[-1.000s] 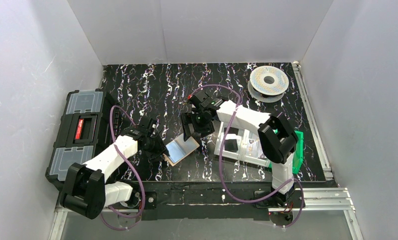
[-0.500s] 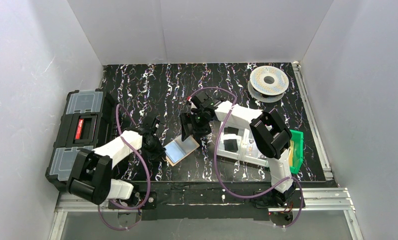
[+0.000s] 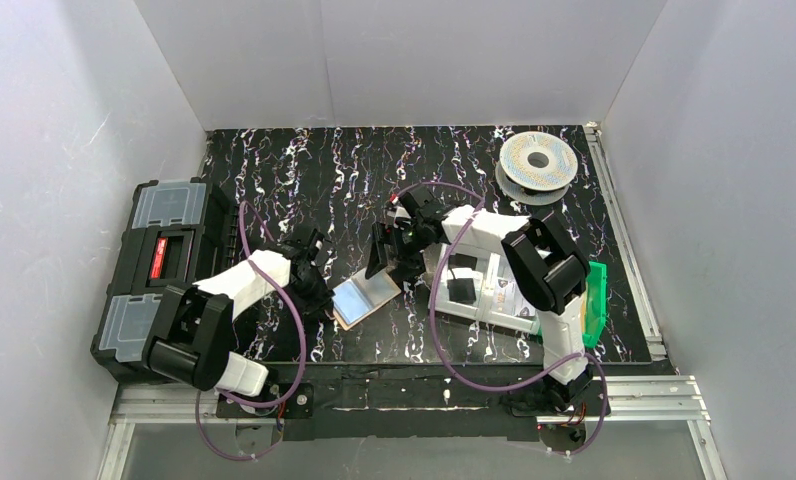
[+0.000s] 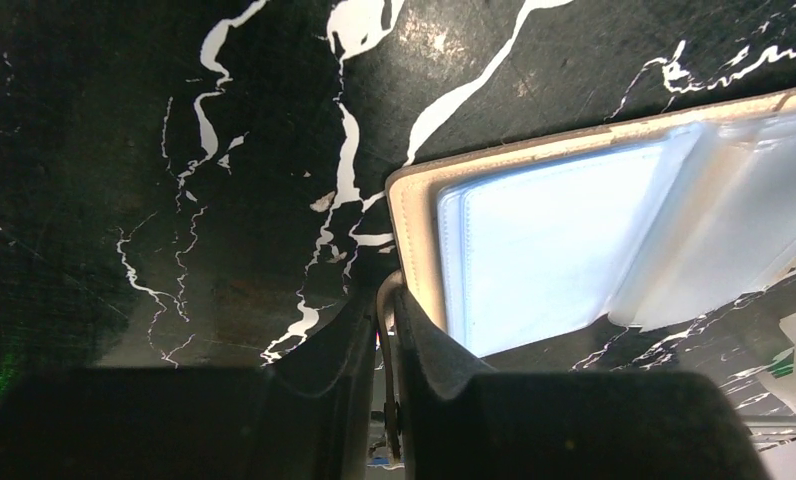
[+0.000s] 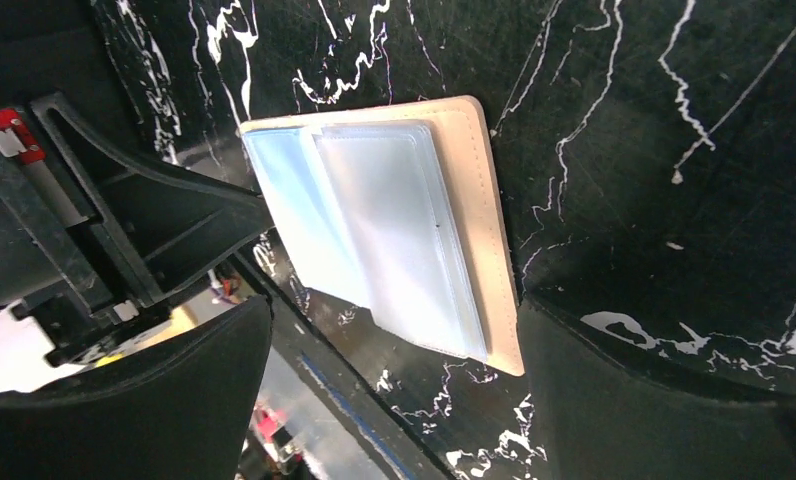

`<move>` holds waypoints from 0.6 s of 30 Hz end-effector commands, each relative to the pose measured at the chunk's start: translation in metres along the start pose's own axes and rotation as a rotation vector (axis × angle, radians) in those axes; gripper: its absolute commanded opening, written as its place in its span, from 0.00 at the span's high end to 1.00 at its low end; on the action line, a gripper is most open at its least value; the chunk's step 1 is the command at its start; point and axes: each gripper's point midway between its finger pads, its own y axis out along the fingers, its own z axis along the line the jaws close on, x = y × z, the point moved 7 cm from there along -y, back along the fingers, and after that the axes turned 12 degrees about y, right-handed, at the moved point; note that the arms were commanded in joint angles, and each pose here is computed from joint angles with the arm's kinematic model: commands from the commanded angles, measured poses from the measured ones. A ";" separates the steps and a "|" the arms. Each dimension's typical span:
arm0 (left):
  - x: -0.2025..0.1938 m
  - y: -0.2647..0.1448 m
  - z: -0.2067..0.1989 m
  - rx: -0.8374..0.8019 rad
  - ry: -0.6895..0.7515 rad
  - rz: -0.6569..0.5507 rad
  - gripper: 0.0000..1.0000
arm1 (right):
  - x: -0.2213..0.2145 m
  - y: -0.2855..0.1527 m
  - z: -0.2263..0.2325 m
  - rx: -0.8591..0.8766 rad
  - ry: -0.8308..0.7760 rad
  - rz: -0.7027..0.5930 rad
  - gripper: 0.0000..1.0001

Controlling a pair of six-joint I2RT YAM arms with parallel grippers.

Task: Take the credit cards out of the card holder
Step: Close the card holder at the center of the board.

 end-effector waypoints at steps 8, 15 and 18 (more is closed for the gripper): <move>0.008 0.012 0.003 0.048 0.023 -0.038 0.90 | -0.016 -0.024 0.039 0.237 0.050 0.077 0.02; 0.009 0.012 0.000 0.035 0.028 -0.036 0.91 | -0.019 -0.031 0.047 0.270 0.059 0.082 0.02; 0.010 0.012 -0.001 0.023 0.031 -0.037 0.92 | -0.020 -0.032 0.049 0.277 0.059 0.084 0.02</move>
